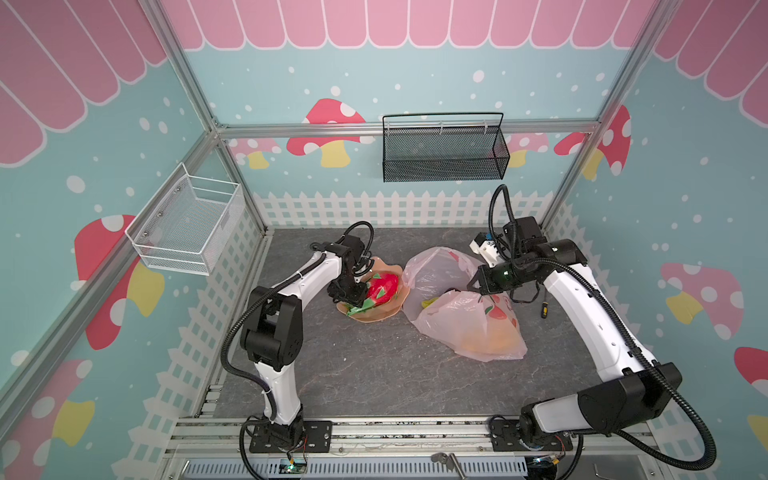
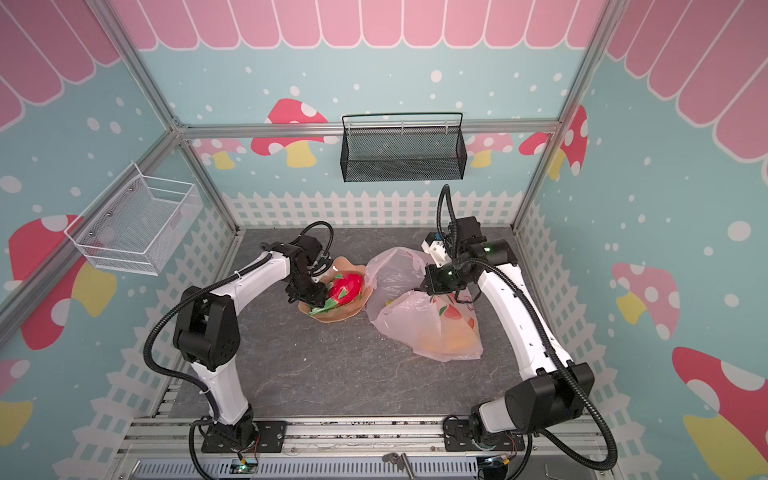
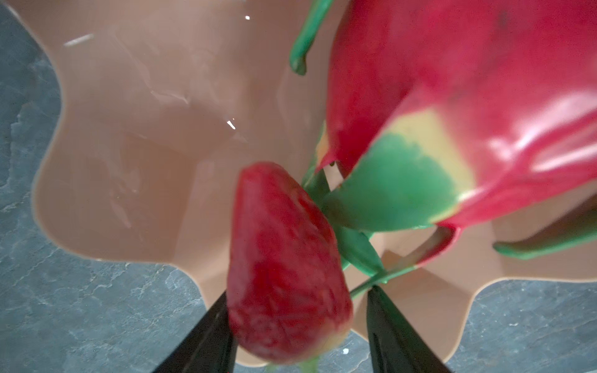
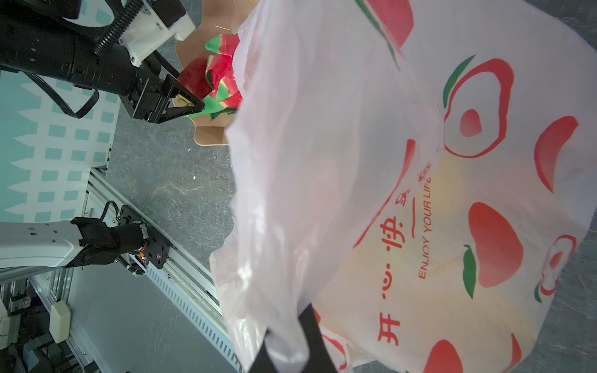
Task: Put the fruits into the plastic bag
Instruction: 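Lower the open left gripper around the red strawberry in the bowl, then close the left gripper on the strawberry and lift it, then carry the strawberry with the left gripper over the bag opening, then lower the strawberry into the bag and open the left gripper, then raise the open left gripper out of the bag and over the bowl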
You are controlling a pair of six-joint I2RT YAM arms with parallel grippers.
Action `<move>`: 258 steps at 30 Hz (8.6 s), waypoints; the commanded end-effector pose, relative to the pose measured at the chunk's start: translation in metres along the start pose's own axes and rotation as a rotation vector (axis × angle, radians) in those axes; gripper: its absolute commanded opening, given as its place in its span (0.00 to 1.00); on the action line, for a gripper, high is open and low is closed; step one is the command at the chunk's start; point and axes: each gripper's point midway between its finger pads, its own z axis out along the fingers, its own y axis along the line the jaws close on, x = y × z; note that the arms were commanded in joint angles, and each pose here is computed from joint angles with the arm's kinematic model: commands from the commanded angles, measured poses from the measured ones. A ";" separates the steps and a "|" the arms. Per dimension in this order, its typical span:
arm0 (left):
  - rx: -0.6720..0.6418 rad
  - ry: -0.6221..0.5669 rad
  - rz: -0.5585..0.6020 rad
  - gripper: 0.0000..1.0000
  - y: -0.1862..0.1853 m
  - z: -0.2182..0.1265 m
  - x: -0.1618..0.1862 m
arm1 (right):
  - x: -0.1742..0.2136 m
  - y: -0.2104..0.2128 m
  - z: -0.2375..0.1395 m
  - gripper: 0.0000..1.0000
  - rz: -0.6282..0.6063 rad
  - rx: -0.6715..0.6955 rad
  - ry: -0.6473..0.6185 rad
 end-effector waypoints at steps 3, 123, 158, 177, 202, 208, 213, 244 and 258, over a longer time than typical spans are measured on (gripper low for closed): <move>0.028 -0.017 -0.001 0.47 -0.002 -0.003 -0.006 | 0.007 0.003 -0.004 0.00 -0.023 -0.004 0.008; 0.338 -0.420 0.757 0.22 -0.339 -0.048 -0.062 | 0.026 0.016 -0.014 0.00 -0.011 -0.056 -0.009; 0.381 -0.505 0.472 0.97 -0.293 -0.082 -0.077 | 0.029 0.016 -0.017 0.00 -0.011 -0.050 -0.022; 0.329 -0.586 0.291 0.93 -0.233 -0.102 -0.088 | 0.025 0.014 -0.014 0.00 -0.007 -0.047 -0.014; 0.189 -0.541 0.067 0.92 -0.122 -0.123 -0.047 | 0.020 0.012 -0.013 0.00 -0.021 -0.036 -0.005; 0.077 -0.548 0.058 0.97 -0.080 -0.122 -0.049 | 0.020 0.012 -0.013 0.00 -0.022 -0.035 -0.004; 0.055 -0.485 0.079 0.99 -0.060 -0.099 -0.054 | 0.020 0.010 -0.011 0.00 -0.022 -0.030 0.001; 0.088 -0.231 0.215 0.99 -0.062 -0.003 -0.078 | 0.016 0.009 -0.009 0.00 -0.020 -0.028 0.005; 0.104 -0.177 0.212 0.98 -0.066 0.024 -0.080 | 0.013 0.010 -0.008 0.00 -0.018 -0.032 0.008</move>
